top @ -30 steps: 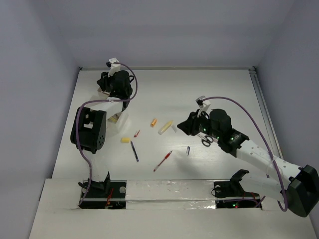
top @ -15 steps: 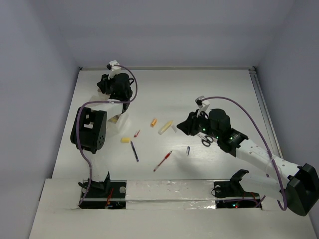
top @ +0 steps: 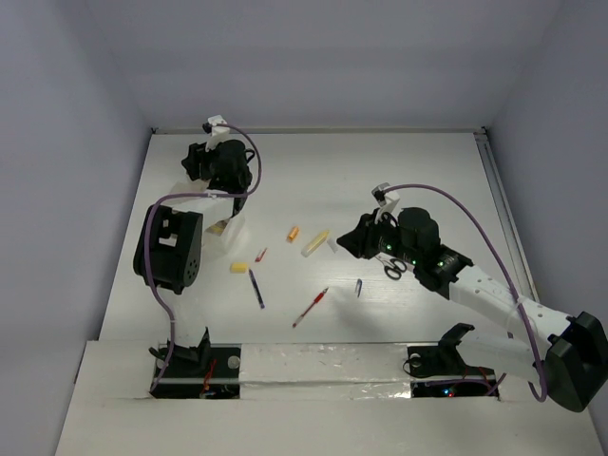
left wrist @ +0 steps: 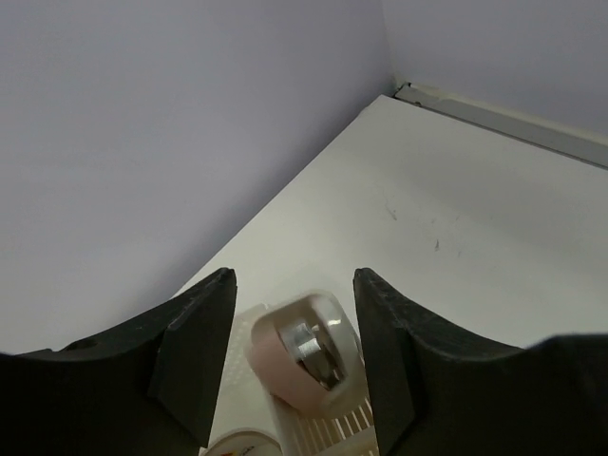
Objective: Sort the stationery into containers
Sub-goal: Place the stapler in the storage box, then pick up the scissors from the center of the board.
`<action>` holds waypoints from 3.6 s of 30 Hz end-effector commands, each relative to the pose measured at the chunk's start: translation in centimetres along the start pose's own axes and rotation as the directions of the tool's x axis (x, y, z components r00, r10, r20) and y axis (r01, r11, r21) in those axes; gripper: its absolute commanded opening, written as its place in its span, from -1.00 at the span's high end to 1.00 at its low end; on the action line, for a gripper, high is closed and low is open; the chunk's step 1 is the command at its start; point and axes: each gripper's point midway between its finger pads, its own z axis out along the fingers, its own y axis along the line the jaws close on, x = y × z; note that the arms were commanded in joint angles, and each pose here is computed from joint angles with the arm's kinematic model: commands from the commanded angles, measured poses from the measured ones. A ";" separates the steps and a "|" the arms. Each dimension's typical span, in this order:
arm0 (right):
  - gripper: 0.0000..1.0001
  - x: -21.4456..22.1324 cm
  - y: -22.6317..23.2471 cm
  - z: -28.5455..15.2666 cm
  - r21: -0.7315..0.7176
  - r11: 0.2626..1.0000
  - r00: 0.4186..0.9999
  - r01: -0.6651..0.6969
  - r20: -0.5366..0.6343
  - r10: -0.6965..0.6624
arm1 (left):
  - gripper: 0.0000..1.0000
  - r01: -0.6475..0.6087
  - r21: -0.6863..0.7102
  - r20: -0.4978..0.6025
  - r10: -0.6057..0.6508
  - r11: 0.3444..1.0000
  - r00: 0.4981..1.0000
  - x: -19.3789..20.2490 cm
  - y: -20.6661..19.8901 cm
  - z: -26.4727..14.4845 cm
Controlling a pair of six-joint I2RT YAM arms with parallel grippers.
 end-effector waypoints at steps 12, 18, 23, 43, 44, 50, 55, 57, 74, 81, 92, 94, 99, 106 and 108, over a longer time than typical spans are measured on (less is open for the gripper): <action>0.33 -1.0 -0.1 0.2 0.005 1.000 0.999 0.017 0.043 -0.017 | -0.44 0.207 0.030 0.107 -0.209 0.978 0.972 -9.1 3.5 -2.3; 0.33 -1.1 -1.1 0.2 0.060 0.998 0.999 0.025 0.042 -0.028 | -0.74 0.336 0.250 0.096 -0.369 0.908 0.925 -17.8 3.3 -6.0; 0.33 -0.8 -3.2 0.2 0.174 0.984 0.999 0.025 0.021 -0.030 | -0.85 0.434 0.483 -0.017 -0.488 0.760 0.873 -22.3 4.9 -11.1; 0.01 6.2 -10.1 -4.3 0.527 0.848 0.967 -0.055 -0.182 0.176 | -0.98 0.486 0.846 -0.342 -0.476 0.219 0.810 -8.9 12.4 -27.1; 0.00 6.2 -10.5 -4.4 0.544 0.837 0.964 -0.059 -0.187 0.190 | -0.98 0.481 0.849 -0.344 -0.461 0.221 0.818 -8.0 12.4 -27.3; -0.07 5.5 -13.8 -5.6 0.670 0.737 0.945 -0.092 -0.175 0.277 | -0.98 0.450 0.874 -0.317 -0.486 0.184 0.815 -7.4 14.7 -28.7; -0.07 6.6 -16.4 -7.2 0.746 0.646 0.909 -0.162 -0.142 0.392 | -0.98 0.440 0.886 -0.295 -0.552 0.149 0.780 -8.4 17.0 -29.5; -0.05 7.1 -17.3 -8.1 0.767 0.611 0.896 -0.193 -0.116 0.429 | -0.98 0.443 0.885 -0.294 -0.564 0.145 0.772 -8.6 17.5 -29.6; 0.32 10.2 -21.2 -9.7 0.863 0.465 0.843 -0.200 -0.091 0.530 | -0.98 0.443 0.890 -0.302 -0.590 0.107 0.749 -8.9 18.8 -30.5; 0.29 11.0 -22.0 -10.4 0.887 0.429 0.836 -0.169 -0.102 0.539 | -0.98 0.446 0.888 -0.303 -0.586 0.113 0.752 -8.8 18.6 -30.4; 0.36 12.0 -22.0 -9.9 0.884 0.433 0.815 -0.178 -0.114 0.568 | -0.98 0.451 0.885 -0.303 -0.589 0.117 0.749 -8.8 18.7 -30.3; 0.41 12.0 -21.9 -9.9 0.883 0.433 0.812 -0.182 -0.113 0.572 | -0.98 0.450 0.885 -0.303 -0.591 0.116 0.748 -8.8 18.8 -30.3; 0.40 10.0 -20.7 -10.3 0.860 0.461 0.840 -0.219 -0.074 0.537 | -0.98 0.449 0.886 -0.303 -0.592 0.114 0.747 -8.9 18.8 -30.3; 0.21 8.9 -19.8 -10.5 0.845 0.482 0.844 -0.233 -0.070 0.531 | -0.98 0.449 0.887 -0.303 -0.593 0.112 0.746 -8.9 18.8 -30.4; 0.21 9.8 -20.1 -10.1 0.845 0.477 0.834 -0.241 -0.070 0.547 | -0.98 0.448 0.887 -0.302 -0.594 0.112 0.746 -8.9 18.9 -30.4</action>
